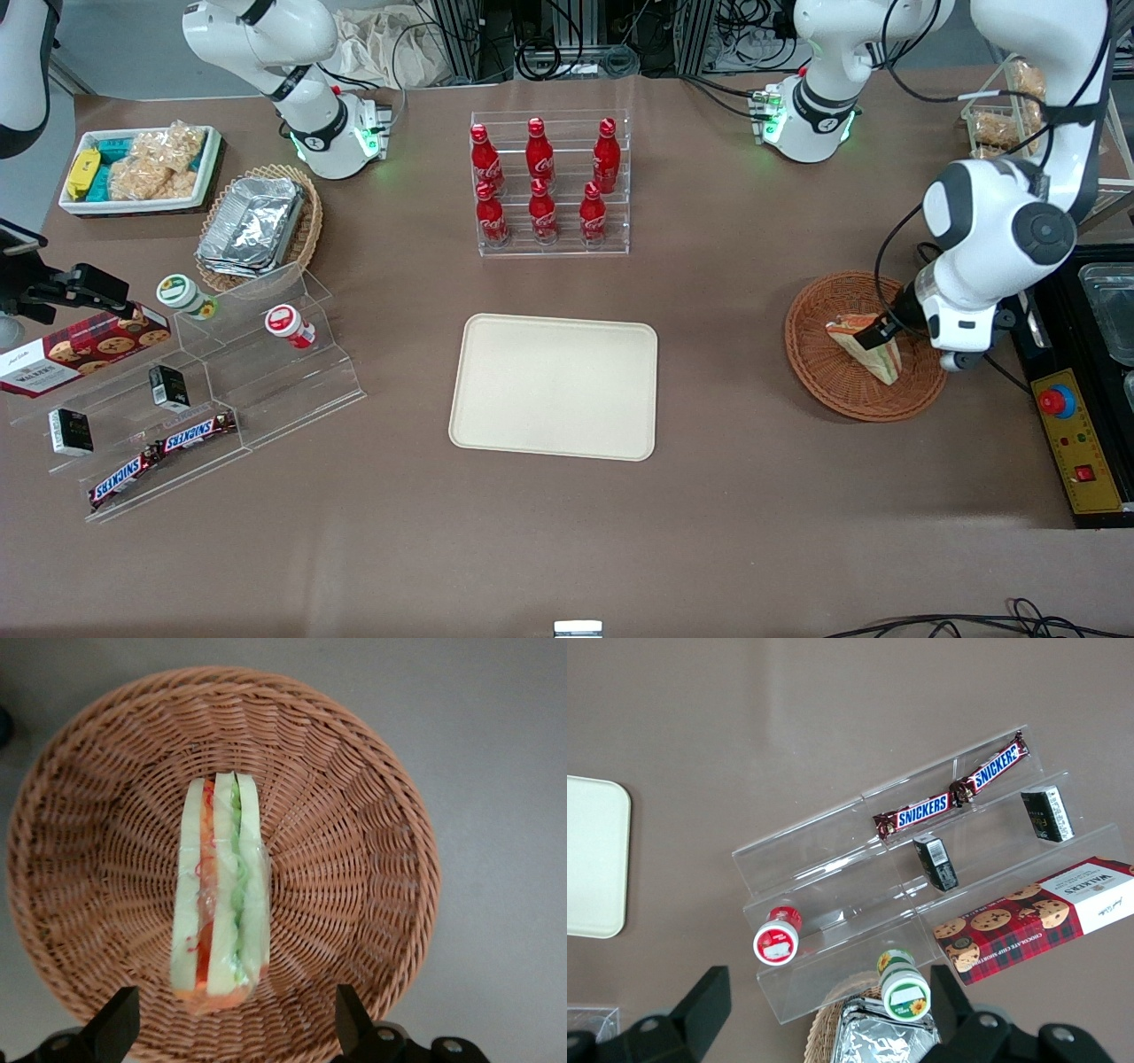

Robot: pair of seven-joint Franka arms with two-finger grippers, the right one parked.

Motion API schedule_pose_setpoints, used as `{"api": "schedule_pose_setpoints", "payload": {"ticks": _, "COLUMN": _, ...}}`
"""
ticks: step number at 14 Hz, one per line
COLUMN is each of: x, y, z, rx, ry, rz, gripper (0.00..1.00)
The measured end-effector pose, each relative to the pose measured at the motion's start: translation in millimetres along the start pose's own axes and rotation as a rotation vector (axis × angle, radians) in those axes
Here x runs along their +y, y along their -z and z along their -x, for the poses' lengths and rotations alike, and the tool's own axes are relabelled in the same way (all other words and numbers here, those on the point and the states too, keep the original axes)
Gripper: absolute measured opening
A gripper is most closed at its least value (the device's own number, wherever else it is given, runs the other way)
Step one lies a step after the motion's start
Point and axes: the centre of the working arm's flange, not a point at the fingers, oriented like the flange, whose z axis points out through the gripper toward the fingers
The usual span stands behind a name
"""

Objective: Place sandwich from basket to tray
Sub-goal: 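Lower the left gripper and close it on the wrapped sandwich, then lift the sandwich and carry it with the left gripper to the tray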

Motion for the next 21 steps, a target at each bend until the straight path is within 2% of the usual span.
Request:
{"api": "schedule_pose_setpoints", "payload": {"ticks": 4, "x": 2, "y": -41, "z": -4, "rx": -0.012, "ry": 0.04, "rz": -0.009, "gripper": 1.0}}
{"api": "schedule_pose_setpoints", "payload": {"ticks": 5, "x": 1, "y": -48, "z": -4, "rx": -0.017, "ry": 0.041, "rz": -0.014, "gripper": 0.92}}
{"api": "schedule_pose_setpoints", "payload": {"ticks": 6, "x": 1, "y": -52, "z": -4, "rx": -0.022, "ry": 0.041, "rz": -0.018, "gripper": 0.92}}
{"api": "schedule_pose_setpoints", "payload": {"ticks": 7, "x": 1, "y": -54, "z": -4, "rx": -0.024, "ry": 0.042, "rz": -0.019, "gripper": 0.86}}
{"api": "schedule_pose_setpoints", "payload": {"ticks": 10, "x": 1, "y": -54, "z": -4, "rx": -0.024, "ry": 0.042, "rz": -0.02, "gripper": 0.53}}
{"api": "schedule_pose_setpoints", "payload": {"ticks": 12, "x": 2, "y": -50, "z": -5, "rx": -0.019, "ry": 0.042, "rz": -0.015, "gripper": 0.38}}
{"api": "schedule_pose_setpoints", "payload": {"ticks": 14, "x": 7, "y": -29, "z": -8, "rx": -0.027, "ry": 0.039, "rz": -0.021, "gripper": 0.33}}
{"api": "schedule_pose_setpoints", "payload": {"ticks": 15, "x": 11, "y": -6, "z": -10, "rx": -0.043, "ry": 0.035, "rz": -0.033, "gripper": 0.32}}
{"api": "schedule_pose_setpoints", "payload": {"ticks": 17, "x": 27, "y": 54, "z": -7, "rx": -0.062, "ry": 0.009, "rz": -0.046, "gripper": 0.22}}
{"api": "schedule_pose_setpoints", "payload": {"ticks": 19, "x": 62, "y": 114, "z": 11, "rx": -0.057, "ry": -0.06, "rz": -0.037, "gripper": 0.19}}
{"api": "schedule_pose_setpoints", "payload": {"ticks": 21, "x": 105, "y": 144, "z": 46, "rx": -0.039, "ry": -0.156, "rz": -0.012, "gripper": 0.19}}
